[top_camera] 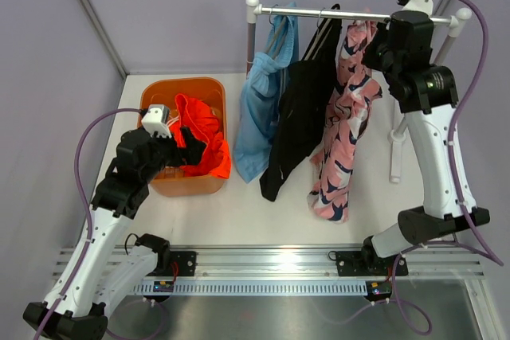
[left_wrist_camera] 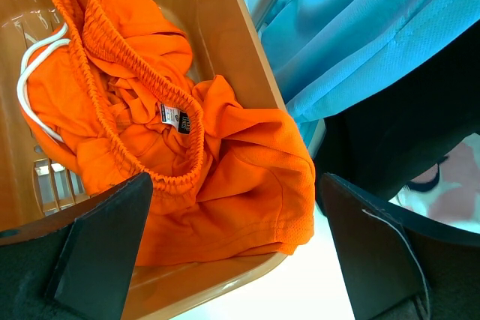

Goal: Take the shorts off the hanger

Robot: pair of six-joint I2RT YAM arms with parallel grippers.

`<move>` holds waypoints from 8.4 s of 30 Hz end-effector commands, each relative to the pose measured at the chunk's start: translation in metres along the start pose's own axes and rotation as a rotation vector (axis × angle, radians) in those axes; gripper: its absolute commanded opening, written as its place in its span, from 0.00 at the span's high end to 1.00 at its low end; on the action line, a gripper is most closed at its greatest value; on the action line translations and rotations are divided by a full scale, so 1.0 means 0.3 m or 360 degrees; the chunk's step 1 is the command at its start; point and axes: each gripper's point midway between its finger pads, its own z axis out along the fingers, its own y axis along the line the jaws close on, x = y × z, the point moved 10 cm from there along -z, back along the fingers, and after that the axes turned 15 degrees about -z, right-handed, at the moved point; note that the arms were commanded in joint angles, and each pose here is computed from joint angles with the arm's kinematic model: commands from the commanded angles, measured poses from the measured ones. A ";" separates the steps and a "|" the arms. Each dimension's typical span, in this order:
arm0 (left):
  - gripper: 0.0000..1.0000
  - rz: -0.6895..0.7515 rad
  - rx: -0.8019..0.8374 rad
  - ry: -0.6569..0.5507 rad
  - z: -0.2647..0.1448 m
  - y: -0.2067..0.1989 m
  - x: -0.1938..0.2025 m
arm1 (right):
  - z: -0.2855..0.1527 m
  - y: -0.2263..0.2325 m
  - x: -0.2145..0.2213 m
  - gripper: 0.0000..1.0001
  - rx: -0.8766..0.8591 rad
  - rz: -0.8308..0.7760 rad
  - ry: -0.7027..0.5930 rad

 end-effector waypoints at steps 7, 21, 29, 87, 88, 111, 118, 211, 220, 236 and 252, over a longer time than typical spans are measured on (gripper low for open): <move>0.01 0.0040 0.0130 -0.0003 0.002 -0.020 -0.004 | -0.179 -0.027 -0.037 1.00 -0.0215 -0.0019 -0.0128; 0.02 0.0177 0.0569 -0.0006 -0.058 -0.201 -0.063 | -0.472 -0.084 0.140 1.00 -0.0559 -0.0001 -0.0092; 0.02 0.0255 0.0776 -0.0050 -0.118 -0.529 -0.130 | -0.525 -0.084 0.254 1.00 -0.0719 -0.0015 -0.0016; 0.23 0.0039 0.0758 0.0084 0.304 -1.234 0.143 | -0.556 -0.147 0.261 1.00 -0.0466 -0.0144 0.0079; 0.23 0.0055 0.0747 0.0101 0.304 -1.234 0.146 | -0.555 -0.147 0.262 1.00 -0.0464 -0.0144 0.0082; 0.38 0.0131 0.0612 0.0055 0.400 -1.239 0.163 | -0.575 -0.145 0.251 1.00 -0.0515 -0.0153 0.0094; 0.46 0.0137 0.0610 0.0050 0.447 -1.241 0.138 | -0.590 -0.149 0.250 1.00 -0.0530 -0.0150 0.0082; 1.00 0.0801 0.1221 -0.0127 0.150 -1.056 0.198 | -0.615 -0.156 0.225 1.00 -0.0468 0.0088 -0.0268; 1.00 0.1206 0.1999 0.0354 -0.197 -1.057 0.370 | -0.510 -0.127 0.149 1.00 -0.0376 0.0144 -0.0340; 1.00 0.1142 0.2397 0.0359 -0.517 -0.901 0.172 | -0.398 -0.112 0.052 1.00 -0.0195 0.0137 -0.0334; 1.00 0.0332 0.0508 -0.1897 -0.734 -0.707 -0.901 | -0.444 -0.118 0.069 1.00 -0.0258 0.0120 -0.0279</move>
